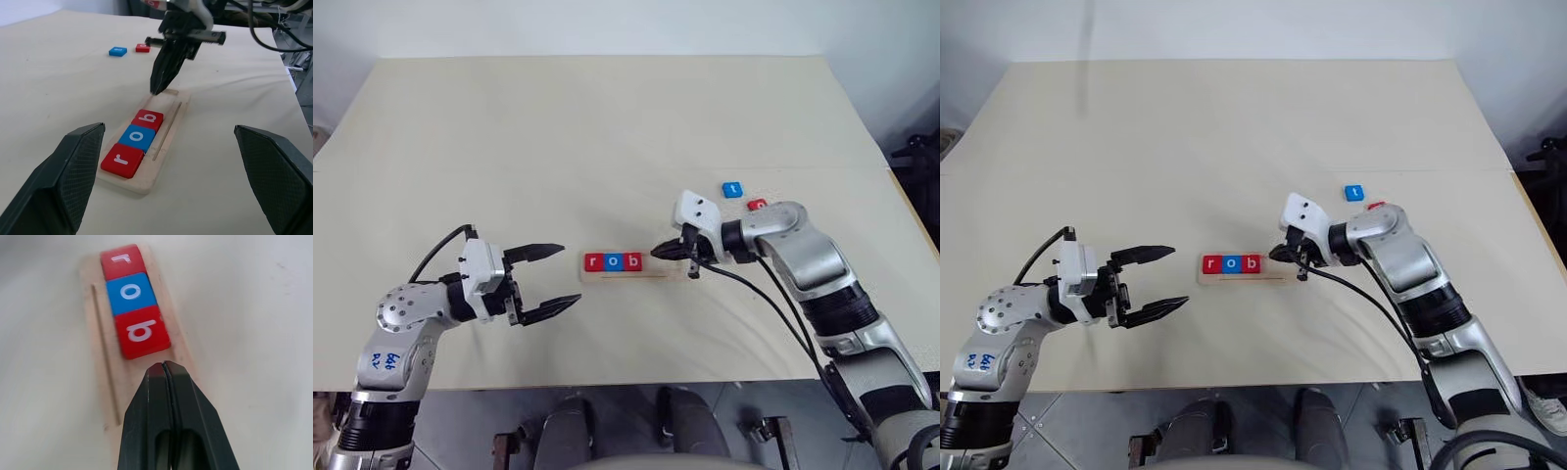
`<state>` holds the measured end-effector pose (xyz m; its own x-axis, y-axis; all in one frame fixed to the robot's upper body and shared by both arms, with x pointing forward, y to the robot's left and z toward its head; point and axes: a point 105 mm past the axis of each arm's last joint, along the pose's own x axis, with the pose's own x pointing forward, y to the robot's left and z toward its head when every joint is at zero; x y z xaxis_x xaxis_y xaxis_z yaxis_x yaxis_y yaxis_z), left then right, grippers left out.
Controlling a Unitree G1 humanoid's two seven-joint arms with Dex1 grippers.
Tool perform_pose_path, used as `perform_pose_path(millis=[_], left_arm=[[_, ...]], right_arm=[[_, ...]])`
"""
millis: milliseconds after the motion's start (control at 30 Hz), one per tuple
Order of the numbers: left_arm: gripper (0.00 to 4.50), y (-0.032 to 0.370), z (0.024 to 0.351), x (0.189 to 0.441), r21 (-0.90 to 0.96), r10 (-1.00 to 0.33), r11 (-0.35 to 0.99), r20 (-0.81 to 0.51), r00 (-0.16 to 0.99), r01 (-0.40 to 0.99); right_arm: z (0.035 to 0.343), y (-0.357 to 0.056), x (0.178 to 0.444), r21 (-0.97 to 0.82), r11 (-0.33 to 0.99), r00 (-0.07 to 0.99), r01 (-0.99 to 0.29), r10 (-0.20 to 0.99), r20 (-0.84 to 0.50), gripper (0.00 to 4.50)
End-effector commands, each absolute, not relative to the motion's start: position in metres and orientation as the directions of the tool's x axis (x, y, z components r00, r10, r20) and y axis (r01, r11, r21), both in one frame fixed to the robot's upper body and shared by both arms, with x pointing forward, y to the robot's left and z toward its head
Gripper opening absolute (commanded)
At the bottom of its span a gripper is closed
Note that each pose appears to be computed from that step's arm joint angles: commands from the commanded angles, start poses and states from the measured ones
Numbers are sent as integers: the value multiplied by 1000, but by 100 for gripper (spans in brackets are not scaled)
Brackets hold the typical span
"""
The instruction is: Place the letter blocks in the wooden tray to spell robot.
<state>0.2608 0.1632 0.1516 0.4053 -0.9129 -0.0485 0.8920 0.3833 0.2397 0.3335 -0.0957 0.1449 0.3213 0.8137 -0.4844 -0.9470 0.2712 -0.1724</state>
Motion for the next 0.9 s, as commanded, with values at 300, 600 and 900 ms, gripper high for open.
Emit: perform_pose_path(millis=[300,600,900], left_arm=[[450,167,149,272,223,-920,369,-48,388,902],[450,164,151,286,225,-934,336,-46,354,915],[450,158,160,291,257,-943,310,-37,330,915]], right_arm=[[162,-223,284,-307,657,710,-688,697,-99,299],[143,-288,247,-266,849,885,-456,463,-40,446],[135,-277,278,-256,842,881,-474,453,-139,446]])
